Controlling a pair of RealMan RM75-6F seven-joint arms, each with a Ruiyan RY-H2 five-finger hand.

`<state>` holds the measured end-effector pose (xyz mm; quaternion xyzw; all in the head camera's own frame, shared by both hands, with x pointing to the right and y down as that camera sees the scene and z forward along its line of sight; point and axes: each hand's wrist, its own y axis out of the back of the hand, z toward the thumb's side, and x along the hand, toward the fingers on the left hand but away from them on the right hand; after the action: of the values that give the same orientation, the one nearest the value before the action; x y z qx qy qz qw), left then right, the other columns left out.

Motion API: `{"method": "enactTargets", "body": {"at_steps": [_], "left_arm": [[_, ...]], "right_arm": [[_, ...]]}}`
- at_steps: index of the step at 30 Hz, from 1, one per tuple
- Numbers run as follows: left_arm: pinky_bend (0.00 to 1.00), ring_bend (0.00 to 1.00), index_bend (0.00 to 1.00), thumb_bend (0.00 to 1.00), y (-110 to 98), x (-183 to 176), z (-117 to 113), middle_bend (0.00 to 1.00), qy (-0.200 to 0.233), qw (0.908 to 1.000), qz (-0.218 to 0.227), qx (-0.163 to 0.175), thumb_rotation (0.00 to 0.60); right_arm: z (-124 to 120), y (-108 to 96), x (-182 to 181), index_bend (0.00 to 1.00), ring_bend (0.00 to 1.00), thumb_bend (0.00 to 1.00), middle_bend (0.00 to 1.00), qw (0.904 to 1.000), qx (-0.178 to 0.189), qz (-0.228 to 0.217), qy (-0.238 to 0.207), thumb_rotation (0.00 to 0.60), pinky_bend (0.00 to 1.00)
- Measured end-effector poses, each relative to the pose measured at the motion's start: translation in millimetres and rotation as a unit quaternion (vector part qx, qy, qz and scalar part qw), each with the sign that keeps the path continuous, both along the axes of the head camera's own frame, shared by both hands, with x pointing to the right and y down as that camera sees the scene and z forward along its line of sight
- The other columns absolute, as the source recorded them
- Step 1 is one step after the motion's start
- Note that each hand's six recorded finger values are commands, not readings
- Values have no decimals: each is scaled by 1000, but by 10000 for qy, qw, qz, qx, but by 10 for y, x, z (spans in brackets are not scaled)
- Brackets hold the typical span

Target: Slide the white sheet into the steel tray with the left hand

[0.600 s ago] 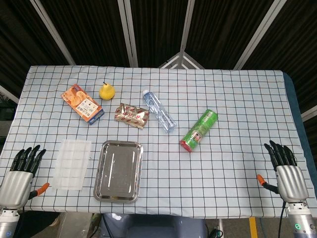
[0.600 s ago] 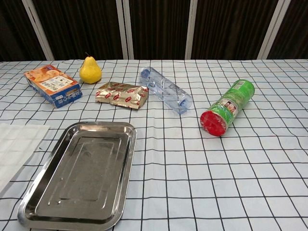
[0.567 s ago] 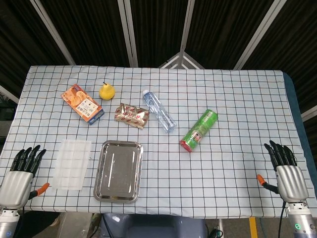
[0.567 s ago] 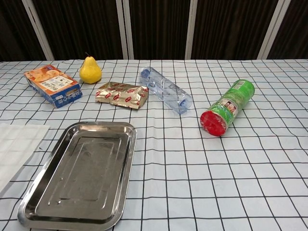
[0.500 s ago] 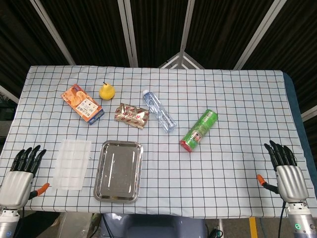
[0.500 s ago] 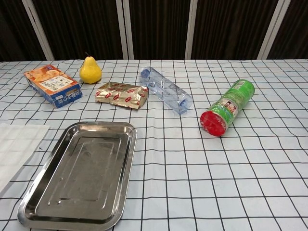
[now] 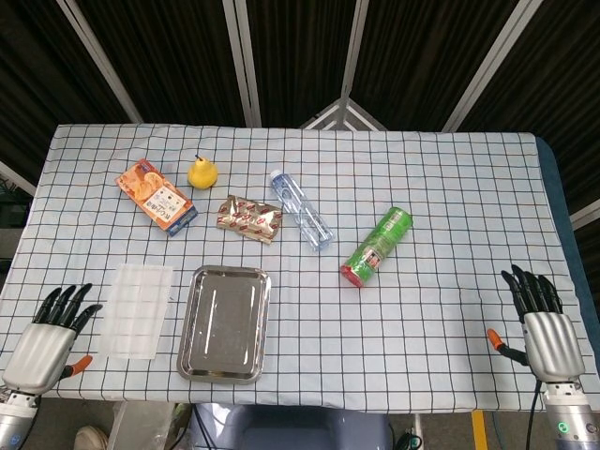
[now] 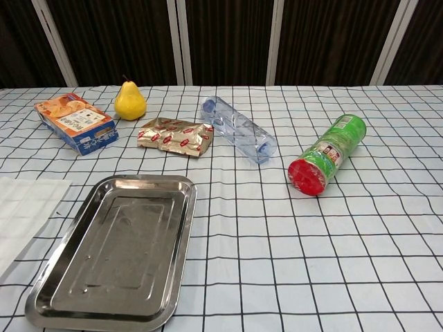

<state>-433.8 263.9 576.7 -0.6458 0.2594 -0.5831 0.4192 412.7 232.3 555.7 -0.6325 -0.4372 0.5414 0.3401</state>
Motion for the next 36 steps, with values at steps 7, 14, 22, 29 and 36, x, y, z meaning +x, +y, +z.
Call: {"method": "enactTargets", "body": {"at_steps": [7,14,22,29,36], "left_arm": [[0,0,394,228,21,-211,227,0,-861,9903,638,-883,600],[0,0,388,231,-52,-225,426,0,-1479,9749,1236,-1117,600],[0,0,383,234,-135,-28,615,0,-1565,9694,1527,-1116,600],[0,0,387,238,-102,106,757,0,-1581,9650,1674,-1258,600],[0,0,411,290,-97,209,844,0,-1572,9630,1767,-1293,600]], "right_arm": [[2,2,-5,0,0,313,0,10000,-2,14,-2,600,0],[2,0,1,0,0,313,0,10000,5,48,3,600,0],[-6,-6,11,0,0,314,0,10000,23,89,-22,600,0],[-21,-8,18,0,0,313,0,9999,53,105,-45,600,0],[-22,-13,16,0,0,314,0,9999,57,95,-61,600,0]]}}
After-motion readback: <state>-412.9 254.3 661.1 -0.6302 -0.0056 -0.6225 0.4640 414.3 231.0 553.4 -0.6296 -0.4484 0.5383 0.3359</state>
